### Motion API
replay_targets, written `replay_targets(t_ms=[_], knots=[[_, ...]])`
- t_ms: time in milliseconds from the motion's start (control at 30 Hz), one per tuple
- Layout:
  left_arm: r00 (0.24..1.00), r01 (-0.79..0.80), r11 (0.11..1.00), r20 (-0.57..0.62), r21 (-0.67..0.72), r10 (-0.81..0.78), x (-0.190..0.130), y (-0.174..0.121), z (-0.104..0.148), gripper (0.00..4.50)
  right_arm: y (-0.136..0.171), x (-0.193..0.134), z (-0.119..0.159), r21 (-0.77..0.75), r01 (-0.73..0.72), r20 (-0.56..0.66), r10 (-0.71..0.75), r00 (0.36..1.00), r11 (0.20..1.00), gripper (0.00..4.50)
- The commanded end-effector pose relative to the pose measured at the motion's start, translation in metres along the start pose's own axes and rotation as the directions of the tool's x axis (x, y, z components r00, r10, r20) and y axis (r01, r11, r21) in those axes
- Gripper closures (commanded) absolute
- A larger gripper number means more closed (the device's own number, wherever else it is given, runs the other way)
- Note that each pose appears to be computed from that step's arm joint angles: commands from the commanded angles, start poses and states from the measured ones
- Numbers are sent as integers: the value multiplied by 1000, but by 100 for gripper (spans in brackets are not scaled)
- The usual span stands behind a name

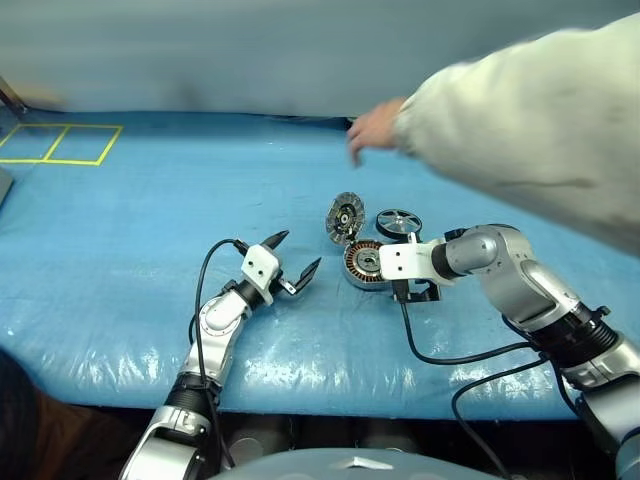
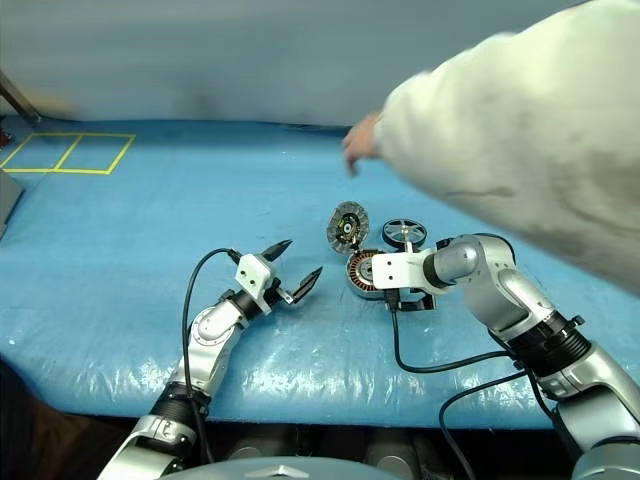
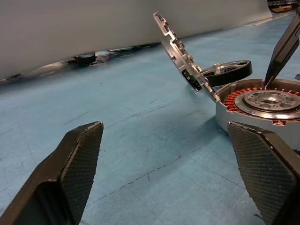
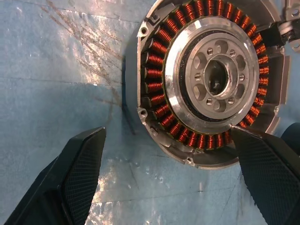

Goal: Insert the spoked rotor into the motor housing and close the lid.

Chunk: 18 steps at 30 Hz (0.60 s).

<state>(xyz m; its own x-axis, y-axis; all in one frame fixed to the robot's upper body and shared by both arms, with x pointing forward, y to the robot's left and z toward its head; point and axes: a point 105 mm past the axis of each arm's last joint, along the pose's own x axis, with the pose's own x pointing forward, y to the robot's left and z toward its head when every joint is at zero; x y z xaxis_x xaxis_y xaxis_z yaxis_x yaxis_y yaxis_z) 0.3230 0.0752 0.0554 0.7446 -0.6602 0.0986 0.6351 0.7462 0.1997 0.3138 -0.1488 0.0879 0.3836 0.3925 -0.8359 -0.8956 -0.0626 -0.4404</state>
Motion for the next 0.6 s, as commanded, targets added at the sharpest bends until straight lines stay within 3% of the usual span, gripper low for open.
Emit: replay_targets(t_ms=[33, 600], knots=[[999, 4, 1000, 40, 13, -5, 3, -2, 10, 0, -6, -6, 16, -62, 22, 31, -21, 999, 998, 5], [999, 8, 1000, 38, 14, -9, 4, -2, 9, 0, -31, -25, 24, -22, 185, 90, -182, 979, 982, 5]])
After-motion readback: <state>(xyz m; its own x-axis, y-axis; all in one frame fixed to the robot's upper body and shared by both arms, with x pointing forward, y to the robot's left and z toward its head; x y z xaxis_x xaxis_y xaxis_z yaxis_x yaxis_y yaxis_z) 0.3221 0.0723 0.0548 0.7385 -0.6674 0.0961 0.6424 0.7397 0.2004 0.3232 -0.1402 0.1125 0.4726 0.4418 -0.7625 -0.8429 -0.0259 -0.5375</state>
